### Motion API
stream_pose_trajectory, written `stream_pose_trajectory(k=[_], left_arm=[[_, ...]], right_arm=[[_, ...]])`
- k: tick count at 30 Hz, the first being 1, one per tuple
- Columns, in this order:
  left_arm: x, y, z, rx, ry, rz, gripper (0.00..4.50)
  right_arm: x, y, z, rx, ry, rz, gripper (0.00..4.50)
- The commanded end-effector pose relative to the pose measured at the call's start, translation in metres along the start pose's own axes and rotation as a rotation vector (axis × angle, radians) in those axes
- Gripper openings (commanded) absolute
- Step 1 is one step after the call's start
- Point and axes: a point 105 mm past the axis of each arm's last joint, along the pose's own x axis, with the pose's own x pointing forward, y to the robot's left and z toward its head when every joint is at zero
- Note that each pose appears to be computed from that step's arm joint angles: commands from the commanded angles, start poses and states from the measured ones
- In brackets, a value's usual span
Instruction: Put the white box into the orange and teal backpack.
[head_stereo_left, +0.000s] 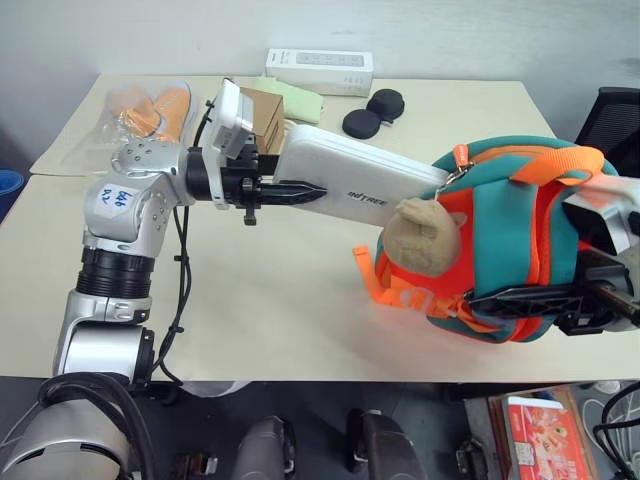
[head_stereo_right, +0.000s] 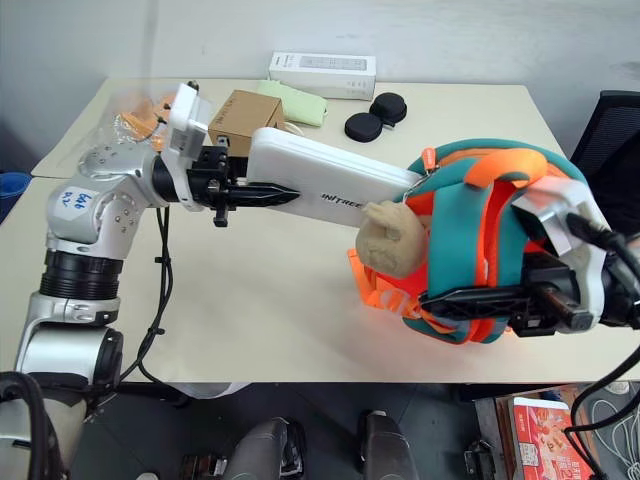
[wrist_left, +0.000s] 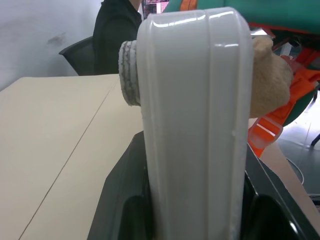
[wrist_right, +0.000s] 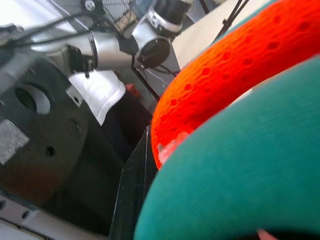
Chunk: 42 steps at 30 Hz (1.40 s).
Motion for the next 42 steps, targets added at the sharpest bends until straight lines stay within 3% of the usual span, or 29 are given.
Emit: stream_pose_trajectory(k=[1,8,15,16,20,24,28,32,36,42], left_arm=[[0.037,-0.009,0.018,0.042,-0.078,-0.099,1.34],[0.108,-0.024,-0.007,0.027,-0.063,-0.193,1.34],[0.158,-0.036,-0.043,-0.026,-0.005,-0.181,1.34],[0.158,-0.033,-0.043,-0.026,-0.006,-0.15,2.06],[0.13,-0.017,-0.042,-0.044,-0.02,-0.056,3.24],[0.068,-0.017,-0.029,-0.093,-0.062,-0.042,4.44],[0.013,-0.029,0.0,-0.162,-0.121,-0.095,4.48],[-0.003,-0.038,0.024,-0.147,-0.137,-0.119,4.48],[0.02,-0.048,0.028,-0.081,-0.108,-0.139,4.48],[0.064,-0.039,-0.004,-0.046,0.029,-0.052,4.48]], right_arm=[[0.011,-0.001,-0.003,-0.131,0.02,-0.032,0.01],[0.014,0.004,-0.017,-0.14,0.033,-0.044,0.01],[0.017,0.0,-0.021,-0.142,0.016,-0.078,0.01],[0.018,-0.001,-0.022,-0.142,0.012,-0.09,0.0],[0.016,-0.006,-0.023,-0.13,-0.007,-0.133,0.0],[0.013,-0.008,-0.027,-0.116,-0.014,-0.161,0.0],[0.012,-0.012,-0.031,-0.107,-0.016,-0.178,0.0],[0.01,-0.016,-0.032,-0.102,-0.015,-0.186,0.0],[0.008,-0.02,-0.03,-0.101,-0.016,-0.191,0.0],[0.01,-0.019,-0.027,-0.102,-0.02,-0.181,0.0]])
